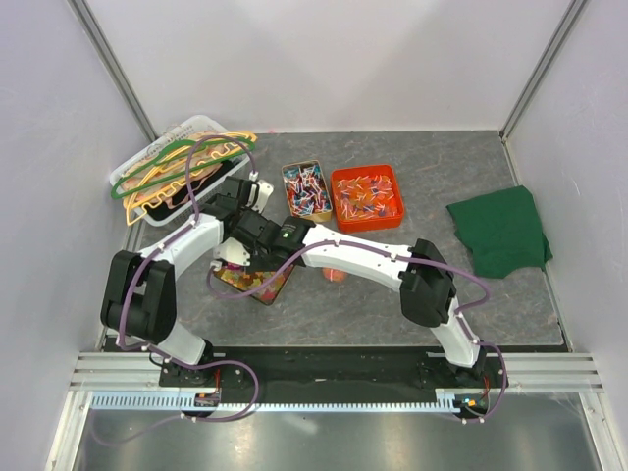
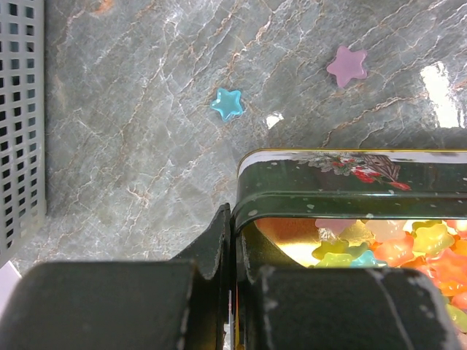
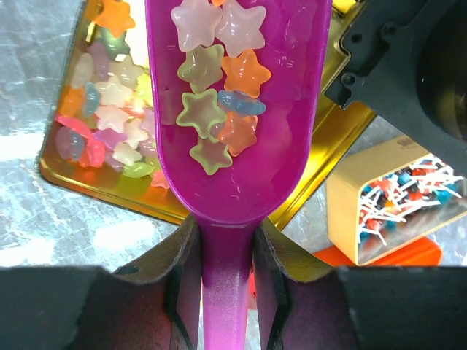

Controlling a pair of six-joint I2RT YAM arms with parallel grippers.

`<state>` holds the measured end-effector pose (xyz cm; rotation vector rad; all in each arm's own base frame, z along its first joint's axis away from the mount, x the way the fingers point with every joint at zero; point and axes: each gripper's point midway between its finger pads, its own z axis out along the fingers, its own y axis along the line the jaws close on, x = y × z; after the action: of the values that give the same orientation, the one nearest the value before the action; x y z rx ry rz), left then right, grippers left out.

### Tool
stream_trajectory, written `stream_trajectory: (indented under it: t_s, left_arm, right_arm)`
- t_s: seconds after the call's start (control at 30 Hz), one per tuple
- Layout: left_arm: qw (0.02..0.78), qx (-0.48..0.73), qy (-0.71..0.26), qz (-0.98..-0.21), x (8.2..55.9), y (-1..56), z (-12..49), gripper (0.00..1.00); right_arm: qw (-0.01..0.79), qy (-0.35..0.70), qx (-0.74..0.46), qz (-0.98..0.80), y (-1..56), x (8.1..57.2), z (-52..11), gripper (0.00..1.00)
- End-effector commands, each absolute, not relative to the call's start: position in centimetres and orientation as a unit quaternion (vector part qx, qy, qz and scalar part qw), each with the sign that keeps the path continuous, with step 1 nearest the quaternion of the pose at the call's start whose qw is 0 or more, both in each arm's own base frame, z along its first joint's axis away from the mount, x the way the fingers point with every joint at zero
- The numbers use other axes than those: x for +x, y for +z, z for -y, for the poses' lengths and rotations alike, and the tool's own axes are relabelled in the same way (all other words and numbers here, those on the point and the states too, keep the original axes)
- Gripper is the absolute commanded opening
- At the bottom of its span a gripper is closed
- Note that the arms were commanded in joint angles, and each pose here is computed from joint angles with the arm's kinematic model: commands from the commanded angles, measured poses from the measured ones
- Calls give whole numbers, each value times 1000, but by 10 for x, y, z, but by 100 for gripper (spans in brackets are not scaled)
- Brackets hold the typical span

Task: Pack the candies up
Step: Scoop the fake candies from the storage box.

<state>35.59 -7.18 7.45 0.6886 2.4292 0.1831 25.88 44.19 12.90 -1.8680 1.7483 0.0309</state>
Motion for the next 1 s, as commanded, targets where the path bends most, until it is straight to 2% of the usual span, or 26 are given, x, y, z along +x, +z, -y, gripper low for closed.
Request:
stream_trajectory:
  t_s: [0.0,0.23,0.43,0.97]
  left_arm:
    - [293,250,65,-921,353,66,71,2]
    - [273,244,53,-929,354,55,69,2]
    - [259,243,51,-933,353,48,62,2]
    - [232,201,40,-951,351,35,30,2]
  right_arm:
    - [367,55,-651,-662,192,280,-443,0]
    - [336,91,-688,-636,185,253,-440,0]
    - [340,106,-705,-613,200,239,-434,0]
    - [348,59,-703,-617,234,254,-355,0]
